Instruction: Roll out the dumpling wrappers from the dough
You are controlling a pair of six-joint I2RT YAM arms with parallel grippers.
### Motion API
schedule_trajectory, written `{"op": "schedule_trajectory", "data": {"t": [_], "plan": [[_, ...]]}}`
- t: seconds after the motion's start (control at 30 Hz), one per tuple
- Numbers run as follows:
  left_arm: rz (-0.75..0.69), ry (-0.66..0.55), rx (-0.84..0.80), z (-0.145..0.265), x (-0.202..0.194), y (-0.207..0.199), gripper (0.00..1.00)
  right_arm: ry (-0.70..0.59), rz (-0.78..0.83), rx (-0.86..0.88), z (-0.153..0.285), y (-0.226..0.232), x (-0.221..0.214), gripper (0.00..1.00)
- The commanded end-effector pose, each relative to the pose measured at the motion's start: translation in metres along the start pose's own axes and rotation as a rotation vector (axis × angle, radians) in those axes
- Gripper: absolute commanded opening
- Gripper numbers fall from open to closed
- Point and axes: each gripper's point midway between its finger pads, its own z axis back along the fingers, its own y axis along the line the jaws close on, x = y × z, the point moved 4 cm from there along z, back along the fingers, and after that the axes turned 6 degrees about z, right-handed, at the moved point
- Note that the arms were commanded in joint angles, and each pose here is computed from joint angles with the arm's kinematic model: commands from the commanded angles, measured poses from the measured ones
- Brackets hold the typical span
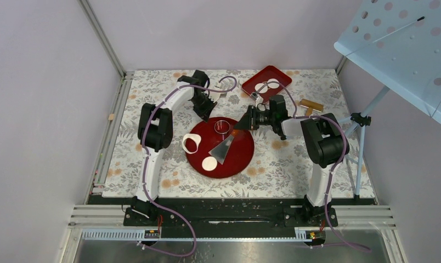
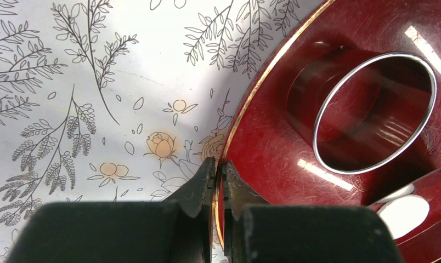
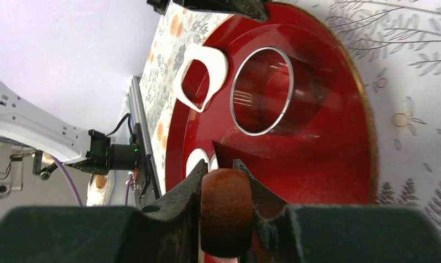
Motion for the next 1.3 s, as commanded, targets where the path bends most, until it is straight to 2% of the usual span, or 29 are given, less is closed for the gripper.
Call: {"op": "schedule_trajectory", "data": {"t": [0.0, 0.33, 0.7, 0.83, 0.93, 1.27], "plan": [[-0.008, -0.130, -0.026, 0.039, 0.028, -0.024, 0.00, 0.044, 0.106, 0.032, -0.017, -0.002, -0.012, 0.00], [-0.008, -0.131, -0.011, 0.039, 0.028, -0.028, 0.00, 0.045, 0.056, 0.095, -0.031, 0.002, -0.014, 0.00], [-0.006, -0.130, -0.007, 0.041, 0.027, -0.030, 0.00, -0.025, -0.098, 0.208, -0.042, 0.008, -0.003, 0.00], [-0.004, -0.125, -0.008, 0.040, 0.025, -0.030, 0.00, -0.025, -0.049, 0.112, -0.035, 0.006, 0.001, 0.00], [-0.003, -0.123, -0.009, 0.038, 0.024, -0.030, 0.00, 0.000, 0.069, 0.013, -0.029, 0.001, 0.002, 0.00], [0.013, -0.116, 0.001, 0.033, 0.023, -0.026, 0.00, 0.112, 0.034, 0.133, -0.026, 0.012, -0.018, 0.00]]}}
